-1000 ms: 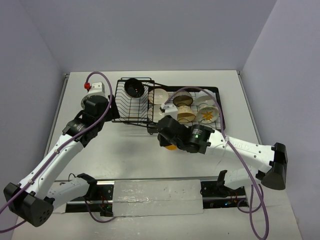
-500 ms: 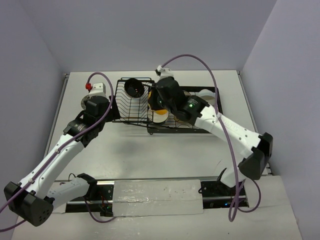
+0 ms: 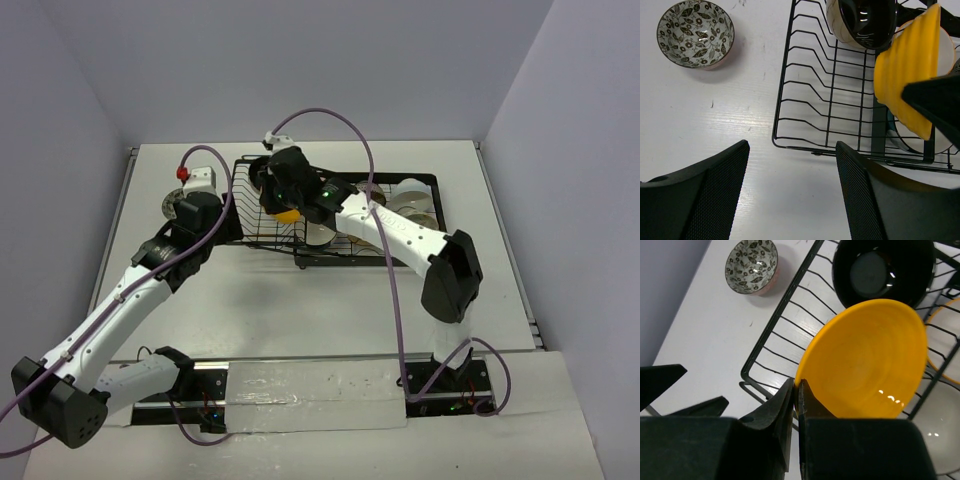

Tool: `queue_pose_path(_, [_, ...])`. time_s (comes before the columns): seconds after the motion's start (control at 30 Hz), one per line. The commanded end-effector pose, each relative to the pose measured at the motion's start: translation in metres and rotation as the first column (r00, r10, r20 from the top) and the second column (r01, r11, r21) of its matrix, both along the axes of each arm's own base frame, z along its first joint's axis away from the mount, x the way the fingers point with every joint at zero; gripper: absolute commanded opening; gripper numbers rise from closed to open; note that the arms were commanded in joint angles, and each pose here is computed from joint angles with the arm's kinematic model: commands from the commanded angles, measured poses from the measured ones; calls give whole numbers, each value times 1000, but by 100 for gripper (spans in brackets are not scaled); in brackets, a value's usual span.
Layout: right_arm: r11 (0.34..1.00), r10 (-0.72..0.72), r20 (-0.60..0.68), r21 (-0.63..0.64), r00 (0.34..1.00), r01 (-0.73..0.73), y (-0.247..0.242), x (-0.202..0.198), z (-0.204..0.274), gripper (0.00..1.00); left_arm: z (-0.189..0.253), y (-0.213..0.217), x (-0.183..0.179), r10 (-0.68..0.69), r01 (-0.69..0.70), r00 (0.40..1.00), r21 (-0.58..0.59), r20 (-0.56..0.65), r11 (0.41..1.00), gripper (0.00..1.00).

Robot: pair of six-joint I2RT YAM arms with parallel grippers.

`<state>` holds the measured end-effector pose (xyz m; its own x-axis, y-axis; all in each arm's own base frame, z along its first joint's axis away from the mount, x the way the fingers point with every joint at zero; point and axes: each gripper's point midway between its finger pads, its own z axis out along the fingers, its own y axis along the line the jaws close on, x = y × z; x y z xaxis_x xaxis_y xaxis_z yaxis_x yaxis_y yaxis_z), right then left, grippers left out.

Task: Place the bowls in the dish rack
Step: Place the bowl in the dish rack.

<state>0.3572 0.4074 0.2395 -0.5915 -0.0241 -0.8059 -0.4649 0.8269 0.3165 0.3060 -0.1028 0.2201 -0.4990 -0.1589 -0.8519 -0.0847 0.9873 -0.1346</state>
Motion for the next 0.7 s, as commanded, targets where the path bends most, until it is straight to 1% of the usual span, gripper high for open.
queue_pose_path(0.0, [996, 37, 115, 80, 993, -47, 26, 12, 39, 0, 6, -4, 3, -4, 4, 999, -12, 32, 1000, 75])
queue_pose_path(0.27, [993, 75, 82, 83, 994, -81, 45, 17, 20, 0, 6, -3, 3, 2, -2, 999, -3, 34, 1000, 75])
queue_pose_path(0.47, [993, 79, 69, 82, 994, -85, 45, 16, 11, 0, 5, -4, 3, -2, 2, 1000, -3, 30, 1000, 74])
queue_pose_path(0.67, [994, 88, 34, 68, 996, -90, 46, 13, -10, 0, 6, -5, 3, -7, 7, 999, -2, 31, 1000, 75])
